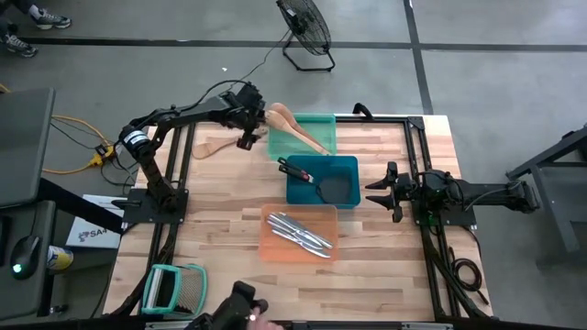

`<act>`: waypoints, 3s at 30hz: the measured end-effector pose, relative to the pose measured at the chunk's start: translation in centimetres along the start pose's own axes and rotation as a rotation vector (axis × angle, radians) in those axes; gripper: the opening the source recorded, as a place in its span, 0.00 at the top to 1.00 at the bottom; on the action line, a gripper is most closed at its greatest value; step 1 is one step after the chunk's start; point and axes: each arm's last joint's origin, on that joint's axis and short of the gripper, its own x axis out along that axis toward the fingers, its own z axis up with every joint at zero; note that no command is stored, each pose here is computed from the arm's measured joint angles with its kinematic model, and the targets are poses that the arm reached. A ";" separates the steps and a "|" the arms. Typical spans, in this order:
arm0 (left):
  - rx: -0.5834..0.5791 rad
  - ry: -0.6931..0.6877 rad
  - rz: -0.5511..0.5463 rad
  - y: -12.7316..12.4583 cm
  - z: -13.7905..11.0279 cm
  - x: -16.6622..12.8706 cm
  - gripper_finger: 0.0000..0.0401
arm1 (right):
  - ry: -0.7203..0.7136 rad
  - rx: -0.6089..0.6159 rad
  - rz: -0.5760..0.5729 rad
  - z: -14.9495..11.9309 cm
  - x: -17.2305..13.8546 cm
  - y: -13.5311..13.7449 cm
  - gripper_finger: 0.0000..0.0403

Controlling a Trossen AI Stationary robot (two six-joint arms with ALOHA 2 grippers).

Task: Pick & Place Kitchen Items
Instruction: Put the wooden serving spoon into the green bin

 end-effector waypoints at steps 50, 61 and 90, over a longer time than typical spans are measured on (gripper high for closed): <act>-0.664 -0.343 0.194 1.3 6.0 3.6 0.38 | 0.000 0.000 0.000 0.0 0.0 0.0 0.63; -0.626 -0.365 0.119 0.9 6.0 3.2 0.38 | 0.000 0.000 0.000 0.0 0.0 0.0 0.63; -0.628 -0.357 0.198 1.1 7.5 5.3 0.45 | 0.000 0.000 0.000 0.0 0.0 0.0 0.63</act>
